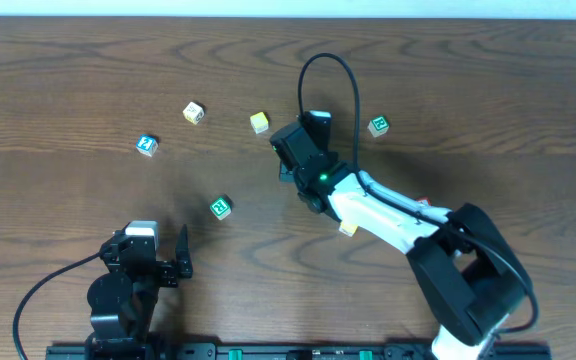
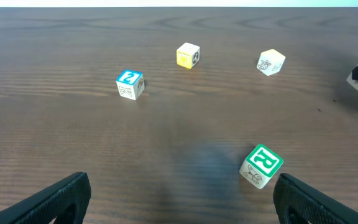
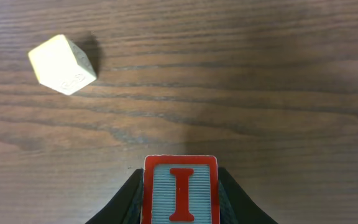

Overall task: Spell out Ai2
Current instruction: 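Lift the red 'I' block and carry it toward the table center, then lower the 'I' block onto the table center and open the right gripper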

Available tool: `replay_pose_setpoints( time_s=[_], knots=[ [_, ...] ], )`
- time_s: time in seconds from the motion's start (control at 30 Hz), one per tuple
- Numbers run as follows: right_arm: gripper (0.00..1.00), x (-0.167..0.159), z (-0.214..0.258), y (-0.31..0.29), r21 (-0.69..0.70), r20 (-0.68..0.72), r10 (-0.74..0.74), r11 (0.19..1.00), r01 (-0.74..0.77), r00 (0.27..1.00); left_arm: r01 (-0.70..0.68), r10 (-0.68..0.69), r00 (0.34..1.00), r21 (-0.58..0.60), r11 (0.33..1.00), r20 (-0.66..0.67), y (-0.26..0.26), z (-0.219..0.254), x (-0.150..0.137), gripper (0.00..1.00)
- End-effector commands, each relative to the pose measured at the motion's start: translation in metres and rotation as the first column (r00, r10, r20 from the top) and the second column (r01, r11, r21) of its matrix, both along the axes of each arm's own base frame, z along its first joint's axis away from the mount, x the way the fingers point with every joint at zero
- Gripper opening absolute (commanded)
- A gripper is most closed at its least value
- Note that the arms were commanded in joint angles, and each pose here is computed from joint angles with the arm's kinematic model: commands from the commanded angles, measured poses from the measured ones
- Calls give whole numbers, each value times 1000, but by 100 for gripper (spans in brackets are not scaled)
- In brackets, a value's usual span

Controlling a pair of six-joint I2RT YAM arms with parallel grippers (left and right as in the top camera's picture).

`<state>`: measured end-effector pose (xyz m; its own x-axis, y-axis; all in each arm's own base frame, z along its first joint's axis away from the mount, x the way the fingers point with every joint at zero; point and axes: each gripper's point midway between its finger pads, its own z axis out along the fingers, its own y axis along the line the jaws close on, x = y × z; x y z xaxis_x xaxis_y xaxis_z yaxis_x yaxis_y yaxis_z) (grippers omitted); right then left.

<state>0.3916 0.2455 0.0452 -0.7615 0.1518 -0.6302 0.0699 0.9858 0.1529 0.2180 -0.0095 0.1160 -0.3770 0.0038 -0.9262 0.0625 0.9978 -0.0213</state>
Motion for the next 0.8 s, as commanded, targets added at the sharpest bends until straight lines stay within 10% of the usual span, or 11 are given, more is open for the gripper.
replay_pose_setpoints(
  time_s=[0.0,0.77],
  knots=[
    [1,1,-4,4,2,6,-28,1000,28,1000,-6,6,1000,12,1000,-15,2,-8,0,95],
    [1,13,-16,26,-23,-24,47,999,-48,999,-6,6,1000,12,1000,-15,2,-8,0,95]
  ],
)
